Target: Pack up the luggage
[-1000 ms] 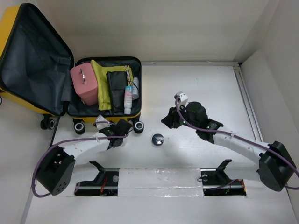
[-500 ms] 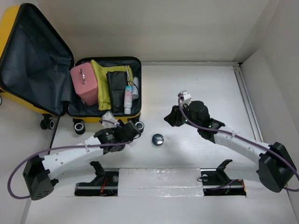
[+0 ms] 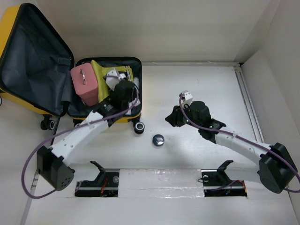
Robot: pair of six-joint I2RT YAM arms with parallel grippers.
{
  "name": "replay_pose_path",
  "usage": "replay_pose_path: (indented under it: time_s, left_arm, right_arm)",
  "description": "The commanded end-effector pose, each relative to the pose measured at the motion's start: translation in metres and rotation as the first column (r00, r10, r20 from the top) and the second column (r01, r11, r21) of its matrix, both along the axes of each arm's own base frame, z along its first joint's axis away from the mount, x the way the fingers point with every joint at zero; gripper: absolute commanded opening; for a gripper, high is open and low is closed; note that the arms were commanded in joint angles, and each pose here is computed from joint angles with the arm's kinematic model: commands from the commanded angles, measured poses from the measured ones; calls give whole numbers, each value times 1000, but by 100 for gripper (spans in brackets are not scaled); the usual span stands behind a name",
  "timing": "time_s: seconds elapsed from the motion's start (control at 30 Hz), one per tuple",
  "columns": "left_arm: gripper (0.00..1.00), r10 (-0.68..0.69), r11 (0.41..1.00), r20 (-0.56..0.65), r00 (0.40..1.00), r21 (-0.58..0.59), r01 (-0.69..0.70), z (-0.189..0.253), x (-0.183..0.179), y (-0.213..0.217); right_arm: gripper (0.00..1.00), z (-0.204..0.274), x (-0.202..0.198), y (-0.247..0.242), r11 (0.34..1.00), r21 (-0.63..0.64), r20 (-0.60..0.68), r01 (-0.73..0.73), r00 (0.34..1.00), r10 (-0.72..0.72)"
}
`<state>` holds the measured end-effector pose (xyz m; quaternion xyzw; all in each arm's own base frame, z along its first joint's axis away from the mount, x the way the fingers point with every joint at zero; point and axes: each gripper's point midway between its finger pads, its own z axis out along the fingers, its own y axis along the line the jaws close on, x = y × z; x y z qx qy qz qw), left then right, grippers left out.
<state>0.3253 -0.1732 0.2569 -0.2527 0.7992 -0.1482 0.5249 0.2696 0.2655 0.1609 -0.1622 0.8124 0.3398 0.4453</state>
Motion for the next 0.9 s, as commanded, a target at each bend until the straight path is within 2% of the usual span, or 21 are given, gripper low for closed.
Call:
replay_pose_path:
  time_s: [0.0,0.07,0.2,0.27,0.33,0.4,0.43,0.47,0.6,0.73,0.8,0.87]
  left_arm:
    - [8,-142,990,140,980,47,136,45,58,-1]
    - [8,-156,986,118,981,84,147,31,87,14]
    - [7,-65,991,0,998,114,64,-2,120,42]
    - [7,-27,988,-75,997,152,38,-20,122,52]
    - [13,39,977,-105,994,213,-16,-32,129,64]
    - [28,92,964,-142,986,262,-52,-45,126,75]
    - [60,134,959,-138,981,269,-93,-45,125,81]
    - [68,158,957,-138,978,265,-118,-46,124,84]
    - [80,197,963,-72,978,201,-179,-29,117,89]
    - [83,130,983,-8,991,133,-128,-3,104,75]
    - [82,-31,985,42,999,169,24,11,81,24]
    - [82,-146,971,49,988,196,134,12,61,-17]
  right_arm:
    - [41,15,4,-1,999,36,44,11,999,-13]
    - [41,15,4,-1,999,36,44,11,999,-12]
    - [41,14,8,-4,999,28,50,40,998,-41]
    - [41,10,6,-2,999,26,36,20,999,-21]
    - [41,10,5,0,1000,23,39,22,999,-23]
    - [41,10,6,2,1000,24,35,12,999,-13]
    - [41,10,6,2,1000,24,35,12,999,-13]
    - [41,10,6,3,1000,15,45,14,999,-15]
    - [41,10,8,1,1000,11,48,29,998,-29]
    - [44,3,14,-3,997,-13,45,70,997,-69]
    - [44,4,18,-10,995,-18,49,99,994,-98]
    - [49,10,22,-23,986,-7,72,165,984,-165]
